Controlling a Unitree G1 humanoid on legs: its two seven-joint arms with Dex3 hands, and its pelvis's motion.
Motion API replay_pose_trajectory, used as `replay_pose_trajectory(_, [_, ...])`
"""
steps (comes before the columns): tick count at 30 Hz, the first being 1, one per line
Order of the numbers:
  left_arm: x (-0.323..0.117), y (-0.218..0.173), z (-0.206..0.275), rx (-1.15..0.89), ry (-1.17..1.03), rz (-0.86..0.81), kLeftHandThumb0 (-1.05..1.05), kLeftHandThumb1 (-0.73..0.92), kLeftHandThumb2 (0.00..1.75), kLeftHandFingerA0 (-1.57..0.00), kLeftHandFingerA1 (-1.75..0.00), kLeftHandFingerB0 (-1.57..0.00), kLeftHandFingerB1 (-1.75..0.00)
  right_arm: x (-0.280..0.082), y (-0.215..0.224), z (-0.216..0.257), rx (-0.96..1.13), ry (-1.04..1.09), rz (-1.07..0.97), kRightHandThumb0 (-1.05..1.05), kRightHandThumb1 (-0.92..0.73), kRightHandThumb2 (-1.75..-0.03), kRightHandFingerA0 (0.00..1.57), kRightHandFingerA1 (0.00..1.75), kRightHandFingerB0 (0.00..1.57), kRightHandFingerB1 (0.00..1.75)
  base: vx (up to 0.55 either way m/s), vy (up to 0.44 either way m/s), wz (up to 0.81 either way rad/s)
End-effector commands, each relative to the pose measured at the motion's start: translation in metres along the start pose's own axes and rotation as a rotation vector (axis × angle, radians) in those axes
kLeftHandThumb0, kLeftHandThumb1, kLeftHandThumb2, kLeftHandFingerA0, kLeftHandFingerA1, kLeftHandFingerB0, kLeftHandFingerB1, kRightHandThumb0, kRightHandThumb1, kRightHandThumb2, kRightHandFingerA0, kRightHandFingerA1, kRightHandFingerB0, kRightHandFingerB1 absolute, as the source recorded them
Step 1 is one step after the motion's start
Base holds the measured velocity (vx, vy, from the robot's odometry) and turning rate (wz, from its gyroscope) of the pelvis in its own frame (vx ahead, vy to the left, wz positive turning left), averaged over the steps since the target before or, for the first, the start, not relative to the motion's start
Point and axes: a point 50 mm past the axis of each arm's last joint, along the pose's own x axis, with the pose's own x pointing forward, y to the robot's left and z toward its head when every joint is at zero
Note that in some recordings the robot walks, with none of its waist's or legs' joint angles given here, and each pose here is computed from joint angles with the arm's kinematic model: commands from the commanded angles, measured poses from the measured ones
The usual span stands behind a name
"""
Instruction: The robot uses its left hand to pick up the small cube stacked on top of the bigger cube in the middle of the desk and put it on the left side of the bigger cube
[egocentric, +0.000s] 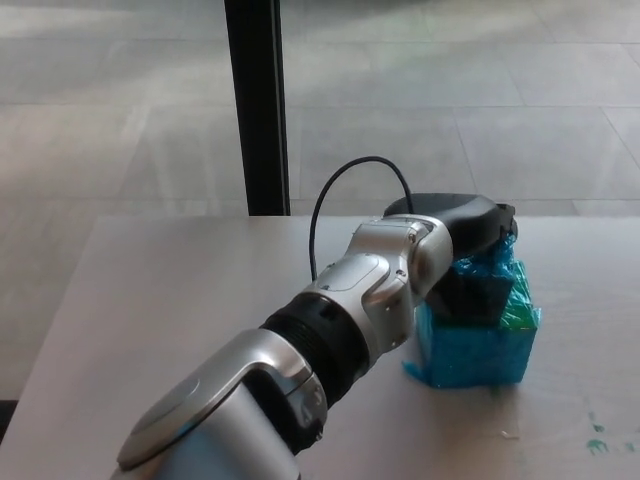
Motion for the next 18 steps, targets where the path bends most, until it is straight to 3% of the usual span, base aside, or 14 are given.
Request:
replay_pose_trajectory(1, [0.001, -0.028, -0.015, 0.044, 0.049, -0.008, -0.31, 0.62, 0.65, -0.73, -1.54, -0.79, -0.76, -0.001, -0.002, 0.000, 0.017, -0.031, -0.032, -0.40, -0.81, -0.64, 0.52, 0.60, 0.54, 0.39, 0.00, 0.000, 0.00])
replay_pose_trajectory(4, [0.000, -0.029, -0.017, 0.037, 0.022, 0.064, -0.27, 0.66, 0.77, -0.76, -1.58, -0.72, -0.80, -0.001, -0.002, -0.001, 0.017, -0.033, -0.040, -0.42, -0.81, -0.64, 0.54, 0.62, 0.59, 0.41, 0.00, 0.000, 0.00])
replay_pose_trajectory(6, [0.000, -0.029, -0.020, 0.043, 0.027, 0.093, -0.31, 0.74, 0.75, -0.80, -1.74, -0.67, -1.17, -0.001, -0.003, -0.001, -0.001, -0.032, -0.044, -0.41, -0.82, -0.64, 0.55, 0.61, 0.61, 0.41, 0.00, 0.000, 0.00])
replay_pose_trajectory(7, [0.000, -0.028, -0.020, 0.045, 0.031, 0.092, -0.31, 0.68, 0.82, -0.81, -1.75, -0.71, -1.10, -0.001, -0.002, -0.001, 0.000, -0.034, -0.041, -0.41, -0.82, -0.65, 0.53, 0.60, 0.60, 0.40, 0.00, 0.000, 0.00])
replay_pose_trajectory(10, [0.000, -0.025, -0.021, 0.052, 0.045, 0.090, -0.31, 0.64, 0.88, -0.82, -1.75, -0.72, -1.12, -0.002, -0.003, -0.002, -0.006, -0.032, -0.039, -0.42, -0.81, -0.64, 0.54, 0.58, 0.58, 0.40, 0.00, 0.000, 0.00])
replay_pose_trajectory(11, [0.000, -0.024, -0.022, 0.058, 0.048, 0.095, -0.30, 0.65, 0.91, -0.86, -1.75, -0.71, -1.23, -0.002, -0.003, -0.002, -0.012, -0.030, -0.040, -0.41, -0.81, -0.65, 0.55, 0.58, 0.59, 0.39, 0.00, 0.000, 0.00])
replay_pose_trajectory(12, [-0.001, -0.023, -0.023, 0.056, 0.043, 0.108, -0.32, 0.63, 0.91, -0.86, -1.75, -0.73, -1.18, -0.002, -0.003, -0.003, -0.022, -0.026, -0.042, -0.42, -0.81, -0.64, 0.54, 0.58, 0.58, 0.39, 0.00, 0.000, 0.00])
replay_pose_trajectory(13, [-0.001, -0.020, -0.024, 0.039, 0.037, 0.129, -0.31, 0.60, 0.94, -0.86, -1.75, -0.71, -1.35, -0.002, -0.003, -0.003, -0.027, -0.023, -0.043, -0.43, -0.80, -0.64, 0.55, 0.60, 0.58, 0.39, 0.00, 0.000, 0.00])
replay_pose_trajectory(15, [-0.002, -0.013, -0.026, 0.008, 0.034, 0.155, -0.31, 0.59, 0.99, -0.83, -1.75, -0.71, -1.29, -0.001, -0.003, -0.003, -0.008, -0.017, -0.047, -0.44, -0.80, -0.64, 0.55, 0.60, 0.59, 0.39, 0.00, 0.000, 0.00])
replay_pose_trajectory(16, [-0.003, -0.009, -0.027, -0.014, 0.031, 0.173, -0.31, 0.59, 1.03, -0.86, -1.75, -0.71, -1.10, -0.001, -0.003, -0.002, -0.004, -0.016, -0.054, -0.45, -0.79, -0.64, 0.56, 0.60, 0.60, 0.40, 0.00, 0.000, 0.00])
replay_pose_trajectory(17, [-0.003, -0.009, -0.028, -0.017, 0.031, 0.175, -0.31, 0.59, 1.03, -0.86, -1.75, -0.71, -1.10, -0.001, -0.003, -0.002, -0.004, -0.015, -0.054, -0.45, -0.79, -0.64, 0.56, 0.60, 0.60, 0.40, 0.00, 0.000, 0.00])
replay_pose_trajectory(18, [-0.004, 0.000, -0.030, -0.026, 0.027, 0.208, -0.32, 0.61, 0.99, -0.88, -1.75, -0.73, -0.86, -0.001, -0.002, -0.003, -0.002, -0.016, -0.050, -0.45, -0.79, -0.64, 0.56, 0.60, 0.60, 0.40, 0.00, 0.000, 0.00])
